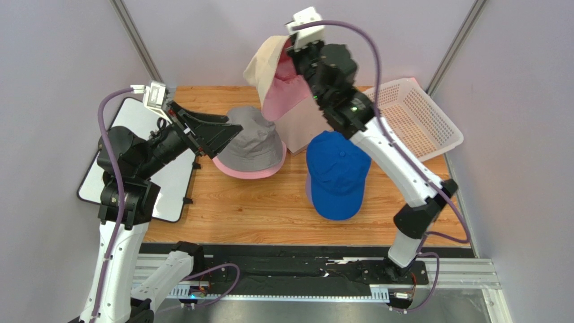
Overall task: Stack the hats
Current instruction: Stack the hat on the hat.
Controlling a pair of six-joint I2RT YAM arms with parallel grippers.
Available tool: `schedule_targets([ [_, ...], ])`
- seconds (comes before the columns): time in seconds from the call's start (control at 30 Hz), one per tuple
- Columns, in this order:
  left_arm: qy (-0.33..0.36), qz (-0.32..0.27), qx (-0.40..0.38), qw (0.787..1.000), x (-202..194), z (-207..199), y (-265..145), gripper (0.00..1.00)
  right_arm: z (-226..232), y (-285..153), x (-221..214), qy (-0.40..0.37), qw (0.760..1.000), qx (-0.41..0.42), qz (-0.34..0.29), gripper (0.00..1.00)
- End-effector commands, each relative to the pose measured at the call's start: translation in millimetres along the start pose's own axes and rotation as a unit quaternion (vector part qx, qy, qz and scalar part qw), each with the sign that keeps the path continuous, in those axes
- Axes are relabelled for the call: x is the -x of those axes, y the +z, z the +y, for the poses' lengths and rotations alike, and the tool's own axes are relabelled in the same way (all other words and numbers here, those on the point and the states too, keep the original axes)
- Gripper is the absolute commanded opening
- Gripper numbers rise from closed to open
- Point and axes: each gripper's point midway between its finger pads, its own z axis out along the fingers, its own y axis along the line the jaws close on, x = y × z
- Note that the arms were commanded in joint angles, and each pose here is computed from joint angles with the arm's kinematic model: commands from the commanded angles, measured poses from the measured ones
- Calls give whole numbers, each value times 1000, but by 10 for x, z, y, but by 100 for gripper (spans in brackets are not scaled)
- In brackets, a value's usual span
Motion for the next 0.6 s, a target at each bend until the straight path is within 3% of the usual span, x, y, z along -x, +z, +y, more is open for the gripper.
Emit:
schedule_targets([
  [0.0, -66, -14, -81, 994, 97, -404, -56, 100, 259, -17, 320, -11, 998, -61, -16, 0],
  [0.07, -91, -15, -80, 993, 73, -383, -46, 100, 519, 29, 340, -34, 997, -63, -20, 0],
  [0.2, -139, 0, -102, 985, 32, -372, 56, 100, 577, 69, 399, -47, 992, -113, -19, 0],
  [0.37, -179, 2, -103, 978, -36, -227, 232, 100, 554, -36, 539, -11, 993, -117, -27, 0],
  [0.57, -186, -52, -64, 979, 98, 22, 375, 100, 636, -262, 502, 25, 996, -87, -18, 0],
])
